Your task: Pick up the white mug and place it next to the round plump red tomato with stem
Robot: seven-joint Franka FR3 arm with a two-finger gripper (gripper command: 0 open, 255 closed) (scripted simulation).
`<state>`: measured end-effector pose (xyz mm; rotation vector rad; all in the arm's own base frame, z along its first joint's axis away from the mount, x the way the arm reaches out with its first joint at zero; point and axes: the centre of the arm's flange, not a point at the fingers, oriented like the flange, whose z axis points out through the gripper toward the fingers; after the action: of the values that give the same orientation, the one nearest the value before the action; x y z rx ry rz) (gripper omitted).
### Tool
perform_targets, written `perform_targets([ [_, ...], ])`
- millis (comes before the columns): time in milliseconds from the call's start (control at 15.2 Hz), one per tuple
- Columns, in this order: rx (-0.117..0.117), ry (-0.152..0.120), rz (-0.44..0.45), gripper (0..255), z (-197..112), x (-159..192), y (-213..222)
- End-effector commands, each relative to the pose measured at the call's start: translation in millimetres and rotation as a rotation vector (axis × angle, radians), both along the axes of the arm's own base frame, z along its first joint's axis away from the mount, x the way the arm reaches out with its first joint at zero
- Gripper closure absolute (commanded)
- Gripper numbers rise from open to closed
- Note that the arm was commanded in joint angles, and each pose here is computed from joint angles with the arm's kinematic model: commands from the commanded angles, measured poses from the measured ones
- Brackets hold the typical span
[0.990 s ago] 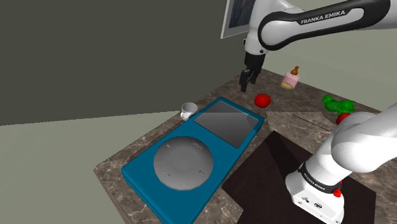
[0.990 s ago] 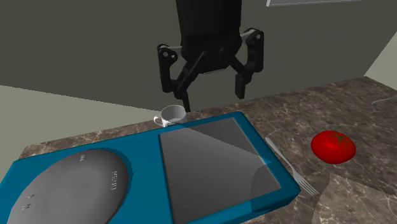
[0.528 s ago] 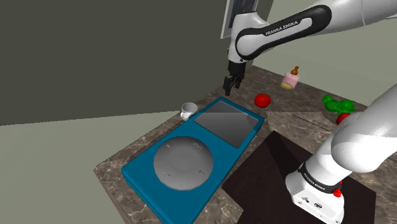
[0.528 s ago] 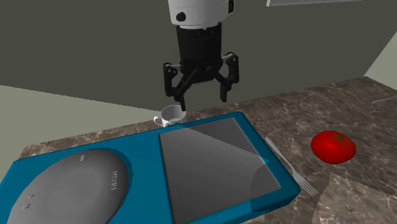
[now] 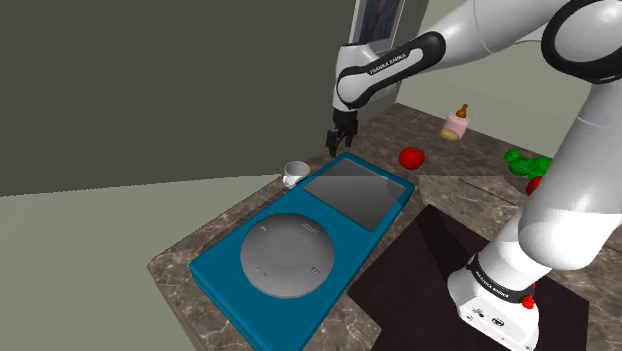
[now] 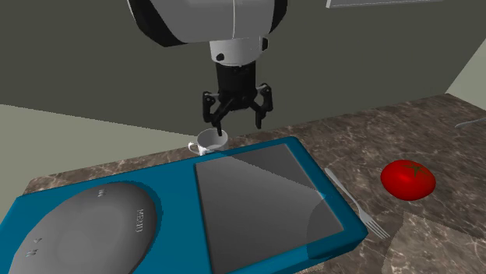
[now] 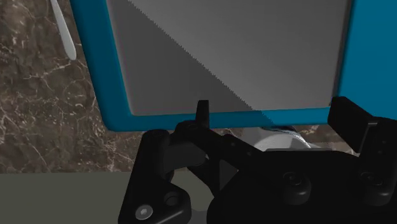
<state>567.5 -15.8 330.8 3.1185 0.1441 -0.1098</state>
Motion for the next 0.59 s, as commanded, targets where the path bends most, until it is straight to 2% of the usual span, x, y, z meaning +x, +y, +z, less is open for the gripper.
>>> perform_targets([
  [0,0.010,0.000,0.001,0,-17,22,2],
  [528,0.047,0.003,0.003,0,-86,101,5],
])
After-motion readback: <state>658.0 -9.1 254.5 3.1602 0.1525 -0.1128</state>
